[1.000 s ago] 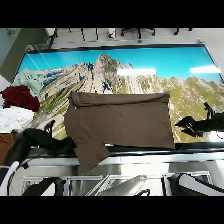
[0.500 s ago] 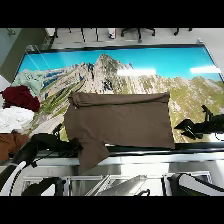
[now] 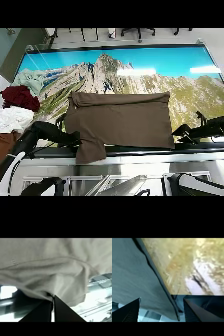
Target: Fold the shirts.
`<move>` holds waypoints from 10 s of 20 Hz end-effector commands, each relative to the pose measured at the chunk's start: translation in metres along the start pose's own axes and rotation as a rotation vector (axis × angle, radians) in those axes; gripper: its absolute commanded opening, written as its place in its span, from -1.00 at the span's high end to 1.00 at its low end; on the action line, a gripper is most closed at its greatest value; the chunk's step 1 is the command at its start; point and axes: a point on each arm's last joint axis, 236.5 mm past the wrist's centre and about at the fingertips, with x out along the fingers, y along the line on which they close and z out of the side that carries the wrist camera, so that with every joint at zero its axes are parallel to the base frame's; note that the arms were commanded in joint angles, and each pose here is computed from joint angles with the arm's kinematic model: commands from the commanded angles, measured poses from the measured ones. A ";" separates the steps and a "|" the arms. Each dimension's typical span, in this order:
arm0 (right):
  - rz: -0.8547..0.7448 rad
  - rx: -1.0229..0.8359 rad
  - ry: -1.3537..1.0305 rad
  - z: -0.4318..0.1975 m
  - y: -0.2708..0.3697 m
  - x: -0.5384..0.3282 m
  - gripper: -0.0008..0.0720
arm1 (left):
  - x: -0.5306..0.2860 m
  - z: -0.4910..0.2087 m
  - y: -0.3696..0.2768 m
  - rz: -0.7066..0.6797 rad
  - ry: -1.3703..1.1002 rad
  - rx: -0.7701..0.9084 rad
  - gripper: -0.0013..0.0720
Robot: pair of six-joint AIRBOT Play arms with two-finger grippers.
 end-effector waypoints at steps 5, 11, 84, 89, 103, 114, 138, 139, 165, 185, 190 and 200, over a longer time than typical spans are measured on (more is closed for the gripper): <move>0.033 -0.100 0.096 -0.014 0.031 0.037 0.42 | -0.040 0.007 0.000 -0.007 -0.118 0.016 0.91; 0.003 -0.107 0.032 -0.012 0.053 0.026 0.92 | -0.061 -0.020 0.024 0.136 -0.104 0.048 0.91; 0.152 -0.756 -0.369 0.037 0.271 -0.179 0.93 | 0.196 0.126 -0.300 -0.094 -0.007 0.610 0.91; 0.156 -0.735 -0.330 0.022 0.270 -0.179 0.93 | 0.161 0.124 -0.319 -0.147 -0.003 0.607 0.91; 0.432 -0.842 -0.238 -0.060 0.480 0.024 0.92 | -0.315 0.172 -0.199 -0.083 -0.674 0.455 0.91; 0.333 -0.842 -0.312 -0.055 0.493 0.160 -0.55 | -0.297 0.125 -0.151 -0.048 -0.718 0.382 0.91; 0.172 -0.456 0.085 0.069 0.273 0.156 0.72 | -0.308 0.092 -0.136 -0.028 -0.769 0.374 0.91; 0.182 -0.463 0.063 0.076 0.280 0.148 0.92 | -0.309 0.092 -0.136 -0.028 -0.770 0.373 0.91; 0.037 0.521 -0.625 0.064 -0.105 -0.135 0.22 | -0.293 0.094 -0.165 -0.067 -0.756 0.448 0.91; 0.241 -0.588 -0.621 -0.023 0.297 -0.150 0.92 | -0.189 0.053 -0.181 -0.119 -0.542 0.514 0.91; 0.267 -0.653 -0.485 -0.043 0.330 -0.087 0.92 | -0.127 0.029 -0.165 -0.113 -0.415 0.503 0.91; 0.240 -0.613 -0.288 -0.056 0.315 -0.049 0.92 | -0.123 0.026 -0.170 -0.117 -0.411 0.523 0.91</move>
